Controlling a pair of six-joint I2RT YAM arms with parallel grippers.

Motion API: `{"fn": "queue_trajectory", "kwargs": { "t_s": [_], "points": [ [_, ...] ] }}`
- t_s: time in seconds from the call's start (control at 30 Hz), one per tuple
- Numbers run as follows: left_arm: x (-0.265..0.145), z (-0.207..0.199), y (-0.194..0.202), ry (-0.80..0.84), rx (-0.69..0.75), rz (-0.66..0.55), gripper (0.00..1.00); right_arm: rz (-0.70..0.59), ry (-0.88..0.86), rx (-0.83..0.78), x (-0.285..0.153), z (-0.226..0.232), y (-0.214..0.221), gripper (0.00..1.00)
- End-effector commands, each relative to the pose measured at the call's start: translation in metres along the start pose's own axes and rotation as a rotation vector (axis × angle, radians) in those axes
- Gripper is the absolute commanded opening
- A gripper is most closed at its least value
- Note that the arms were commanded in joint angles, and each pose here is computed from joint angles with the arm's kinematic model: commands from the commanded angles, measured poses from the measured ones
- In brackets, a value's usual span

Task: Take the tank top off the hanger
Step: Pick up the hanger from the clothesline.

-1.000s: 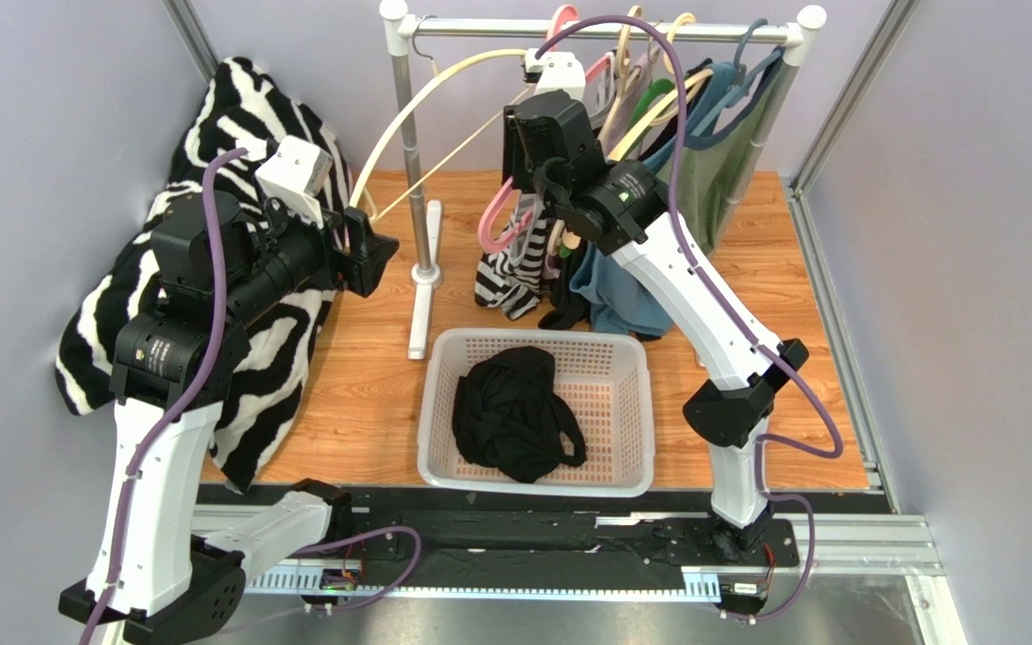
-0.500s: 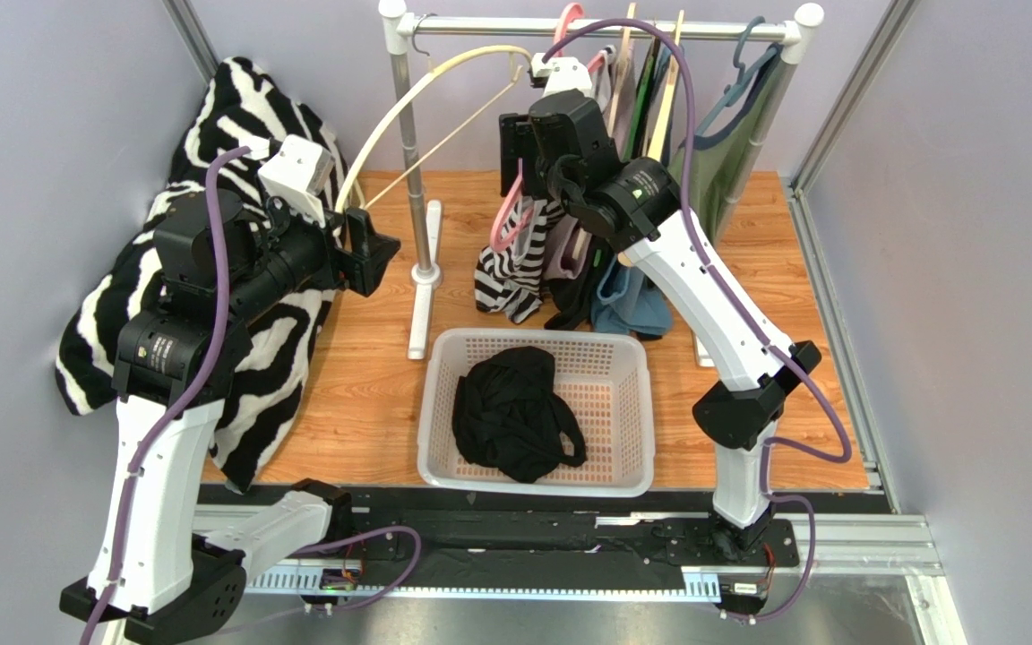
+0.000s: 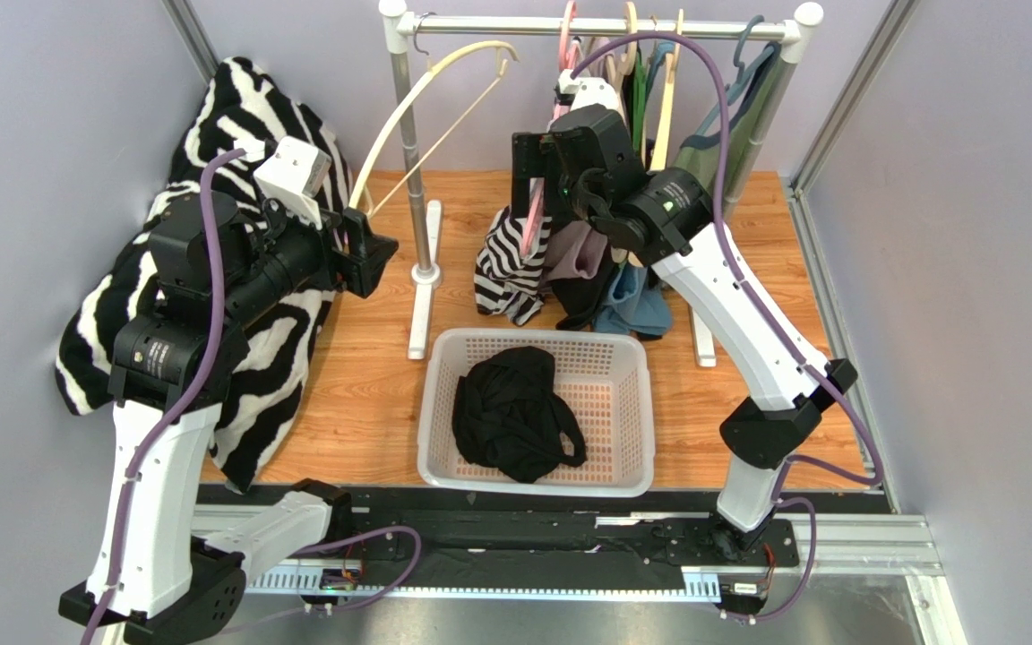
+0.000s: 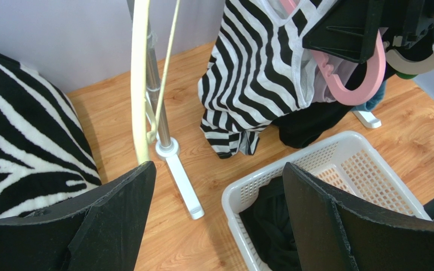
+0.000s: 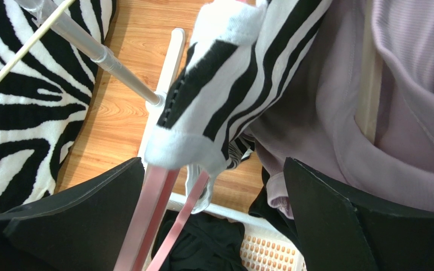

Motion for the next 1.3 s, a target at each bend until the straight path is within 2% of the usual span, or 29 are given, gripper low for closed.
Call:
{"fn": "queue_trajectory", "kwargs": {
  "t_s": [0.0,0.17,0.23,0.27,0.3,0.4,0.57,0.67,0.77,0.8,0.83,0.97,1.1,1.17,1.23,1.27],
  "points": [
    [-0.005,-0.005,-0.010,0.022,0.003,-0.047,0.91,-0.026,-0.014,0.030,-0.026,-0.008,-0.010,1.00],
    [-0.005,-0.004,-0.009,0.021,0.001,-0.044,0.91,-0.049,0.008,0.004,-0.036,-0.016,-0.015,1.00],
    [-0.005,-0.004,-0.008,0.022,0.002,-0.042,0.91,-0.055,0.022,-0.022,-0.038,-0.019,-0.016,0.95],
    [-0.005,-0.005,-0.007,0.025,0.002,-0.040,0.91,-0.064,0.041,-0.025,-0.040,-0.024,-0.018,0.91],
    [-0.005,-0.004,-0.007,0.020,0.000,-0.041,0.91,-0.065,0.048,-0.042,-0.041,-0.025,-0.018,0.76],
    [-0.005,-0.004,-0.006,0.025,-0.002,-0.037,0.91,-0.067,0.086,-0.039,-0.043,-0.031,-0.018,0.53],
    [-0.004,-0.004,-0.003,0.026,-0.006,-0.031,0.91,-0.069,0.093,-0.047,-0.045,-0.034,-0.017,0.52],
    [-0.003,-0.004,-0.002,0.028,-0.008,-0.027,0.91,-0.072,0.097,-0.060,-0.047,-0.035,-0.019,0.44],
    [-0.003,-0.004,-0.002,0.026,-0.008,-0.027,0.91,-0.077,0.103,-0.080,-0.048,-0.037,-0.020,0.19],
    [-0.003,-0.004,-0.002,0.028,-0.010,-0.027,0.91,-0.079,0.105,-0.087,-0.048,-0.038,-0.021,0.07],
    [-0.003,-0.005,-0.003,0.030,-0.012,-0.028,0.91,-0.078,0.104,-0.095,-0.048,-0.038,-0.021,0.01],
    [-0.003,-0.005,-0.003,0.032,-0.011,-0.029,0.91,-0.075,0.085,-0.133,-0.044,-0.035,-0.017,0.00],
    [-0.003,-0.005,-0.003,0.031,-0.014,-0.028,0.91,-0.127,0.085,-0.175,-0.042,-0.036,-0.022,0.00],
    [-0.004,-0.005,-0.002,0.033,-0.012,-0.027,0.91,-0.215,0.079,-0.167,-0.050,-0.037,-0.036,0.00],
    [-0.004,-0.005,-0.003,0.030,-0.012,-0.031,0.91,-0.248,0.085,-0.200,-0.048,-0.036,-0.036,0.00],
    [-0.004,-0.004,-0.003,0.027,-0.013,-0.030,0.91,-0.315,0.089,-0.178,-0.057,-0.037,-0.048,0.00]
  ]
}}
Point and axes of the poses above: each gripper's point midway between its finger pads, its own x axis out along the fingers, its own z axis along the line the jaws close on, y = z × x, the point moved 4 cm from there along -x, back along the fingers, and after that the axes turned 15 degrees about -x, right-handed, at the moved point
